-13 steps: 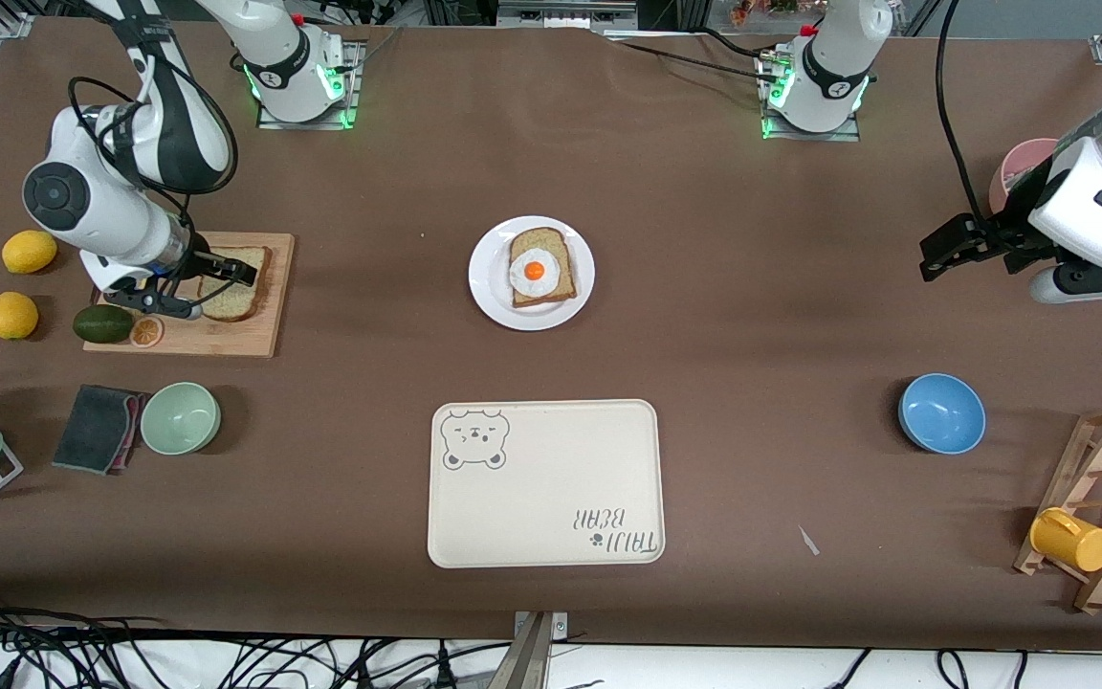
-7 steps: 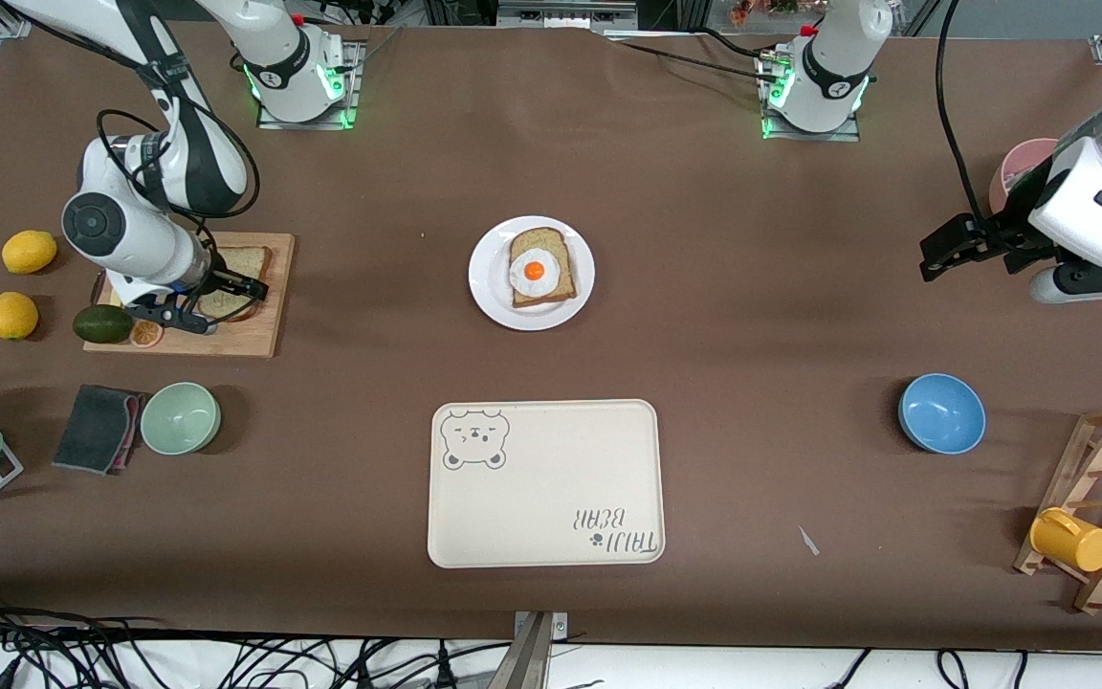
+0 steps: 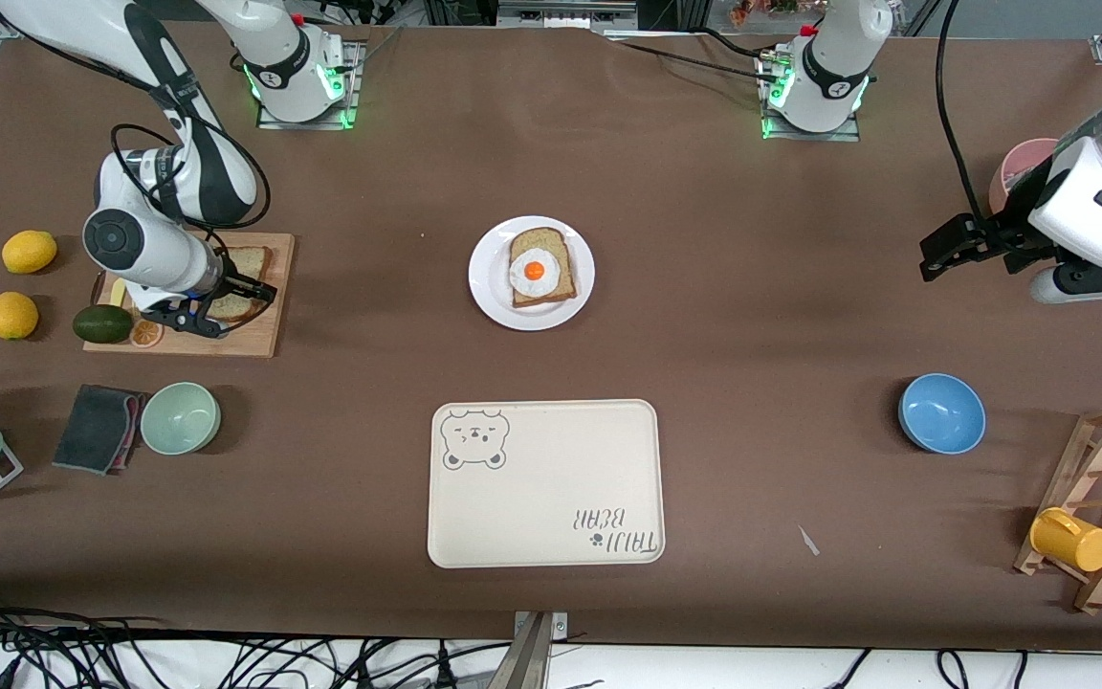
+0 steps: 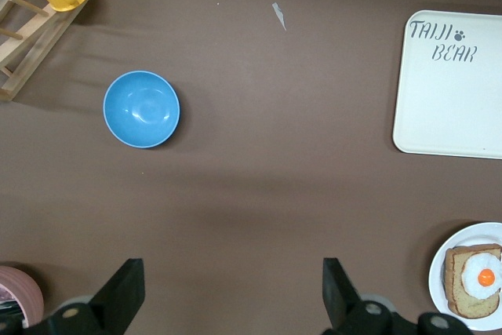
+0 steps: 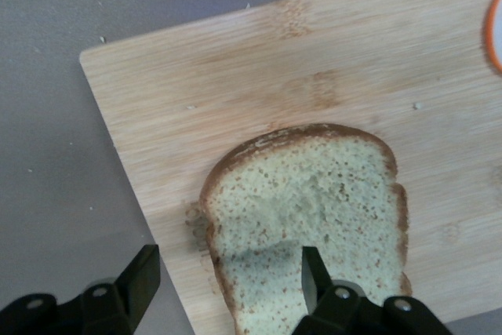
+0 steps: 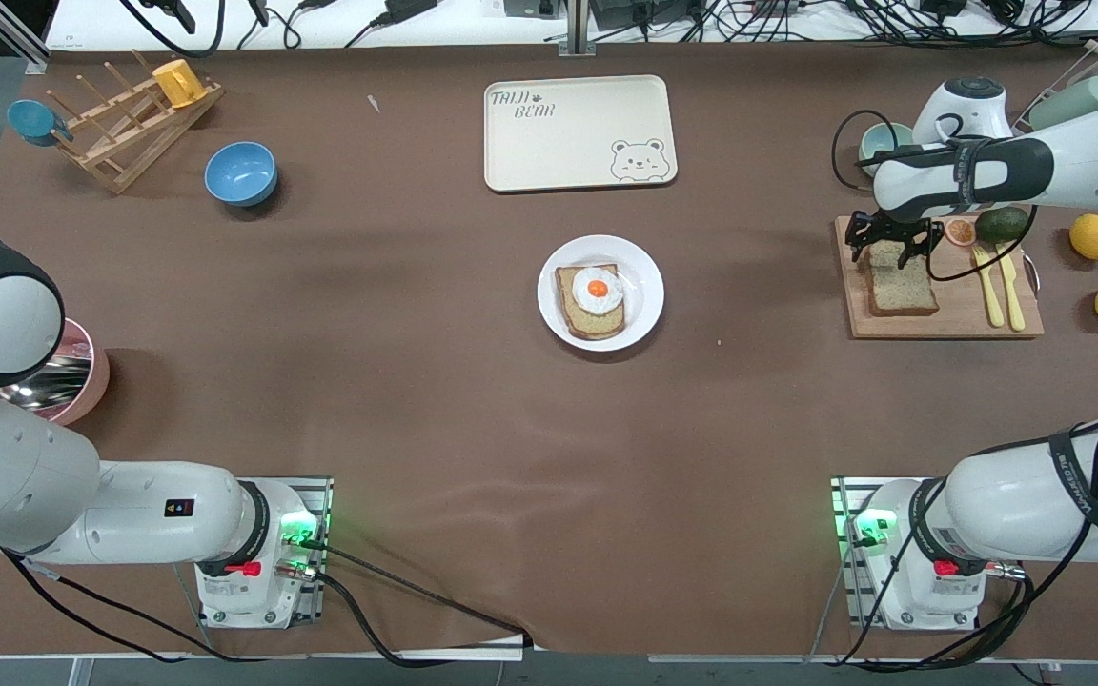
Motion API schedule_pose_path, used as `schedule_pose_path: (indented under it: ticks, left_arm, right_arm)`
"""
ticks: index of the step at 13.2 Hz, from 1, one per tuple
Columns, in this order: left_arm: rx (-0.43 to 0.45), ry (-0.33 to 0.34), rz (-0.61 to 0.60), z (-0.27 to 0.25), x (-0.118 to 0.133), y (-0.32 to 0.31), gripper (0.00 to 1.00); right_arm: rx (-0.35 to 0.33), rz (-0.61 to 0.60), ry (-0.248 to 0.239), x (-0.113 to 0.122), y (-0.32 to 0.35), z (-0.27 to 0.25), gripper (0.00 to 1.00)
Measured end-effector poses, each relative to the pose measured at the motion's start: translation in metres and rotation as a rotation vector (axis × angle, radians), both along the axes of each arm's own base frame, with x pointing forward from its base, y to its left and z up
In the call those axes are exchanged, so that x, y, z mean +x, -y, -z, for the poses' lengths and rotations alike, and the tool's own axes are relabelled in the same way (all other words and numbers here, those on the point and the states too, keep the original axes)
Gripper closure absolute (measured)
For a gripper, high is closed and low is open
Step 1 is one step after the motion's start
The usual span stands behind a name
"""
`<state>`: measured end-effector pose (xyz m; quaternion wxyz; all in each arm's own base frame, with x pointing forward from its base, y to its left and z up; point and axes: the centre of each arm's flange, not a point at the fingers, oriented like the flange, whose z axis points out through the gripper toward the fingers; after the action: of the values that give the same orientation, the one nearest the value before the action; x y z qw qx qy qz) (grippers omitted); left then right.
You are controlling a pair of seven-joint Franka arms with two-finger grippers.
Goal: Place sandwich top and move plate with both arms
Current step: 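Move the right gripper down over the bread slice on the board, then close the right gripper on the bread slice edge and lift it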
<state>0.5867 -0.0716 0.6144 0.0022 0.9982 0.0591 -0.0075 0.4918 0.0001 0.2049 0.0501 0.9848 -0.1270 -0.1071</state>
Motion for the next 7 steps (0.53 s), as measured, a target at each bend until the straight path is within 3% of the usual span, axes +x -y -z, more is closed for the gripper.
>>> schedule_pose_path:
  ticks: [7]
  left_arm:
    - [0.0,0.0,0.0,0.0,0.0,0.0,0.0]
  right_arm:
    - [-0.005,0.018,-0.022,-0.003,0.0076,0.011,0.37]
